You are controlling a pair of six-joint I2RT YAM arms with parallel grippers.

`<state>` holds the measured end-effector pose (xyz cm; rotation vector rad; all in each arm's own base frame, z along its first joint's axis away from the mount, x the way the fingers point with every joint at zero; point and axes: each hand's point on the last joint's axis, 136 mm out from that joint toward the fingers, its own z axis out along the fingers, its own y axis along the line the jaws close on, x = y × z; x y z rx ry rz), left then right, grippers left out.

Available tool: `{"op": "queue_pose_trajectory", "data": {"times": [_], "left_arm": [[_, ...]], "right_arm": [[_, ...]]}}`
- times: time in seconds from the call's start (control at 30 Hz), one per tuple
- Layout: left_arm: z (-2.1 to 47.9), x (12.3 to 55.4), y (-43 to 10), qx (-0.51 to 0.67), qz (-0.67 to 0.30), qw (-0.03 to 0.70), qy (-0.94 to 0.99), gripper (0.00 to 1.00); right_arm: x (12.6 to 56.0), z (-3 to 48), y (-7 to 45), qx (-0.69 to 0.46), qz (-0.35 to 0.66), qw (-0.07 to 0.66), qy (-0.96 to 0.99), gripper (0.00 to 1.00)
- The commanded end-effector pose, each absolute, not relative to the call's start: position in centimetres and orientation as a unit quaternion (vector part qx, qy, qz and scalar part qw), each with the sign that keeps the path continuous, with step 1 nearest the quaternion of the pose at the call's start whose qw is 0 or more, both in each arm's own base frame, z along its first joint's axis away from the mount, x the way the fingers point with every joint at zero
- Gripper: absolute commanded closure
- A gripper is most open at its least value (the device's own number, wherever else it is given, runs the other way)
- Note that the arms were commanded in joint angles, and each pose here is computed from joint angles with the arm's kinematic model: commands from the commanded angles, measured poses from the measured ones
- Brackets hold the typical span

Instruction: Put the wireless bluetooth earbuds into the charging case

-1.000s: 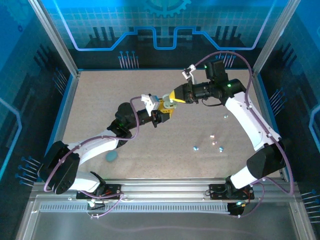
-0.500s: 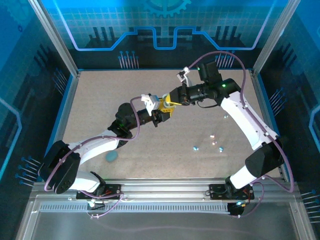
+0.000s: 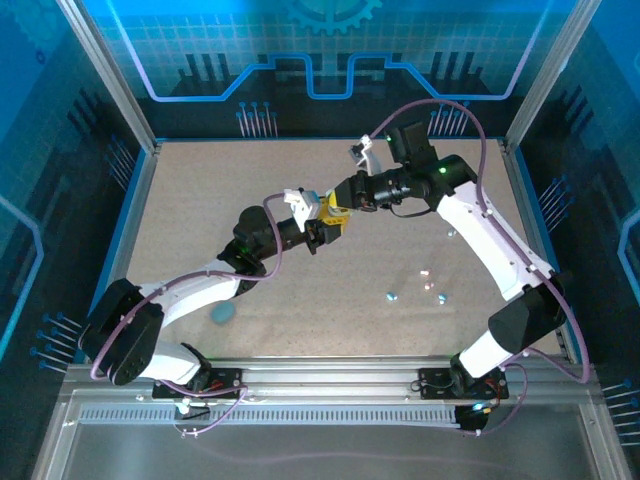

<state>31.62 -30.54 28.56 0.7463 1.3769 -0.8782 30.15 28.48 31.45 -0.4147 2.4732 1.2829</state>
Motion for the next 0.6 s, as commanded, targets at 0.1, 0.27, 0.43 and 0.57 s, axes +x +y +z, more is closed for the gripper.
{"op": "queue_pose_trajectory", "data": {"times": [0.1,0.27,0.43,0.57], "left_arm": [[31.2,31.41,-30.51,0.324,-0.379,0.661,0.561,0.64],[31.21,31.45,-30.46,0.323,-0.378,0.661,0.561,0.64],[31.28,31.4,-30.43,0.322,-0.378,0.662,0.561,0.64],[31.34,31.37,-30.43,0.322,-0.379,0.662,0.56,0.64]], "right_arm": [[29.69,30.0,28.47,-0.151,0.413,0.146,0.886,0.77],[29.78,30.14,28.09,-0.148,0.402,0.153,0.891,0.76],[29.65,30.29,27.96,-0.151,0.4,0.154,0.891,0.75],[29.47,30.59,28.0,-0.153,0.403,0.155,0.889,0.74]]}}
